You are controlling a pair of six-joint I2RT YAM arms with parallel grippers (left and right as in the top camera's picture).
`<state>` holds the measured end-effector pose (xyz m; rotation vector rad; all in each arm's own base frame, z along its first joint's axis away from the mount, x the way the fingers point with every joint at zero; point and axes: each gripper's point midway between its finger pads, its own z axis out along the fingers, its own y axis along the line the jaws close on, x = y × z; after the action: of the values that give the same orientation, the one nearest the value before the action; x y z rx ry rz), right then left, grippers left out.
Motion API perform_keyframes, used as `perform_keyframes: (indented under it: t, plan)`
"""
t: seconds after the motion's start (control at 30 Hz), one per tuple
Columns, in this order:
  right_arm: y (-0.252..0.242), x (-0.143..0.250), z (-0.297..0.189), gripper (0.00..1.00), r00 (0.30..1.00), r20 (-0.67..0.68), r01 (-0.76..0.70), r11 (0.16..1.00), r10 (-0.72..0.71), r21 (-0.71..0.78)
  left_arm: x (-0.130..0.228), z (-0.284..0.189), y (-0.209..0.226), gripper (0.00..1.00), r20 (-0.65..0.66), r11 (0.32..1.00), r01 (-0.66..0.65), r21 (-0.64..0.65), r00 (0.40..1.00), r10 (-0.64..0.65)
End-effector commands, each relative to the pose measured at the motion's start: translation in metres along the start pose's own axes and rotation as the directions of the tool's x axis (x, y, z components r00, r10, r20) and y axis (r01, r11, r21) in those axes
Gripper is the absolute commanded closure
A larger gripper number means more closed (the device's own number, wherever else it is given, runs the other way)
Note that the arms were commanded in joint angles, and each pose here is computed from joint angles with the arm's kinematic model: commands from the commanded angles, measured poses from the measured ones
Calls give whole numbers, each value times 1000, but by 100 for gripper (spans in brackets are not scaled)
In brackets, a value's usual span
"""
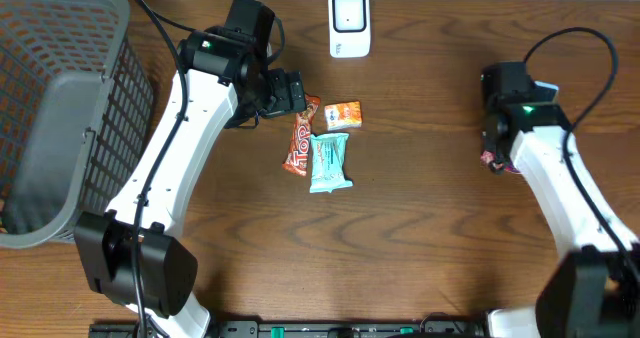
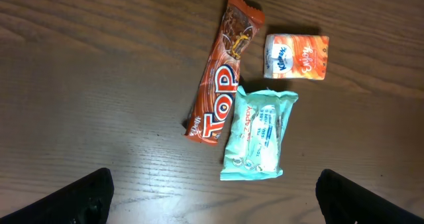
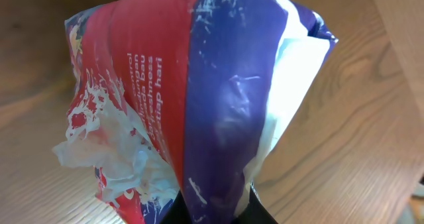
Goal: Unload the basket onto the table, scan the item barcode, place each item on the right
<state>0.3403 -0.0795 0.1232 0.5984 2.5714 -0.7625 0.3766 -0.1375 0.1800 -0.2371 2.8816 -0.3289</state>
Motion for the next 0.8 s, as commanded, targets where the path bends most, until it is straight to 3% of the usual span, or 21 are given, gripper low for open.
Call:
perform_keyframes:
  t: [0.0, 0.17, 0.27, 0.5, 0.77]
  plan:
    - [15, 6, 10, 98, 999, -10, 38, 999, -38, 36, 1, 5, 5, 2, -10, 1000, -13, -20, 1000, 13]
    - [80, 25, -4, 72, 989, -17, 144, 977, -148, -158, 1, 5, 5, 2, -10, 1000, -13, -20, 1000, 13]
    - [118, 29, -25, 43, 983, 23, 183, 942, -184, -283, 1, 5, 5, 2, -10, 1000, -13, -20, 1000, 13]
    - [164, 1, -95, 26, 968, 145, 249, 858, -205, -450, 1, 5, 5, 2, -10, 1000, -13, -20, 1000, 13]
    - [106, -65, -132, 10, 977, 149, 205, 872, -154, -444, 1, 5, 5, 2, -10, 1000, -13, -20, 1000, 13]
